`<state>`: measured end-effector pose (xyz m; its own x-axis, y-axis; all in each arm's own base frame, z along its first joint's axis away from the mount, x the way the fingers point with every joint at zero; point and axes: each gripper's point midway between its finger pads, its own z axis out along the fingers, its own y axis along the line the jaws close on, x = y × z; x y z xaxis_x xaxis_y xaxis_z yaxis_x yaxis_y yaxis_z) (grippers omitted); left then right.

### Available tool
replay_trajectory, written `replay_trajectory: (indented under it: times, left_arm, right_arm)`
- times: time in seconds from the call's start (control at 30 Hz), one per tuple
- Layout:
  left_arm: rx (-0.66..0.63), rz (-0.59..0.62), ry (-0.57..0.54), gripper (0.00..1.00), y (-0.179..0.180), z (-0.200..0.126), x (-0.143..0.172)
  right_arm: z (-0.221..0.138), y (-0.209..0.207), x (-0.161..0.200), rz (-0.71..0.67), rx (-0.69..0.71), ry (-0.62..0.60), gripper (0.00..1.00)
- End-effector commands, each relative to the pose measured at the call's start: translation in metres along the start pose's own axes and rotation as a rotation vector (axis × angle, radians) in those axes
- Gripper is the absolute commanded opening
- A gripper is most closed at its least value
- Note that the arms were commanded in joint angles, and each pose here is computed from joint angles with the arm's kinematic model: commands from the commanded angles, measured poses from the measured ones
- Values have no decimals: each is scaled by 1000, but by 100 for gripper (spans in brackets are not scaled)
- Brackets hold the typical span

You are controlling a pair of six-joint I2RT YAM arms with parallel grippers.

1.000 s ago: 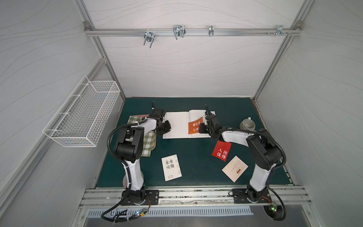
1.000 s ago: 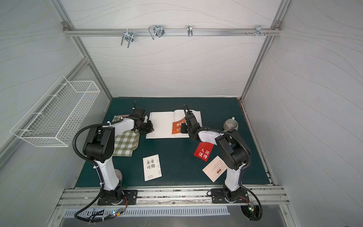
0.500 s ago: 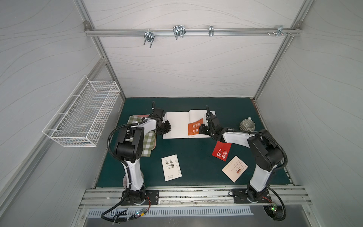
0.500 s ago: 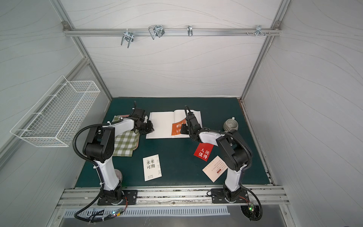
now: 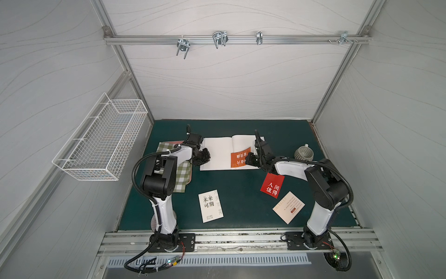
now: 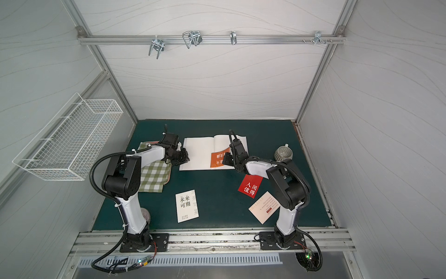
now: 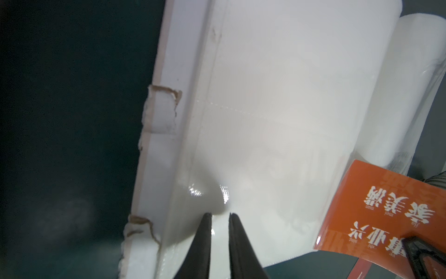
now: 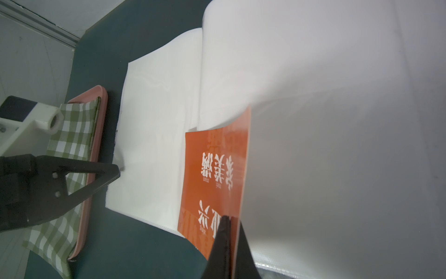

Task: Place the photos into the photo albums
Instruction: Insert the photo into the photo album.

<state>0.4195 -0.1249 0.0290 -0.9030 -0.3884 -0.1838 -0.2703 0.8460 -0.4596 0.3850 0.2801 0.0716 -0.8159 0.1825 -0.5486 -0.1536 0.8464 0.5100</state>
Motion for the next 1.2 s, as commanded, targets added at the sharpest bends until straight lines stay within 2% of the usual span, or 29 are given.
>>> replay_trajectory:
  times: [0.0, 0.37, 0.63, 0.97, 1.17]
  left_arm:
    - [-18, -26, 19, 19, 10, 9, 3]
    - [-17, -27, 17, 19, 9, 9, 3]
    - [-11, -28, 17, 19, 8, 8, 3]
    - [1, -32, 13, 19, 5, 5, 2]
    - [8, -37, 13, 19, 4, 4, 3]
  right_arm:
    - [-4, -26, 22, 30, 89, 62, 0]
    - [-4, -20, 24, 46, 60, 109, 0]
    - [-2, -6, 18, -6, 40, 146, 0]
    - [-4, 0, 18, -41, 91, 196, 0]
    - [-6, -1, 22, -17, 106, 216, 0]
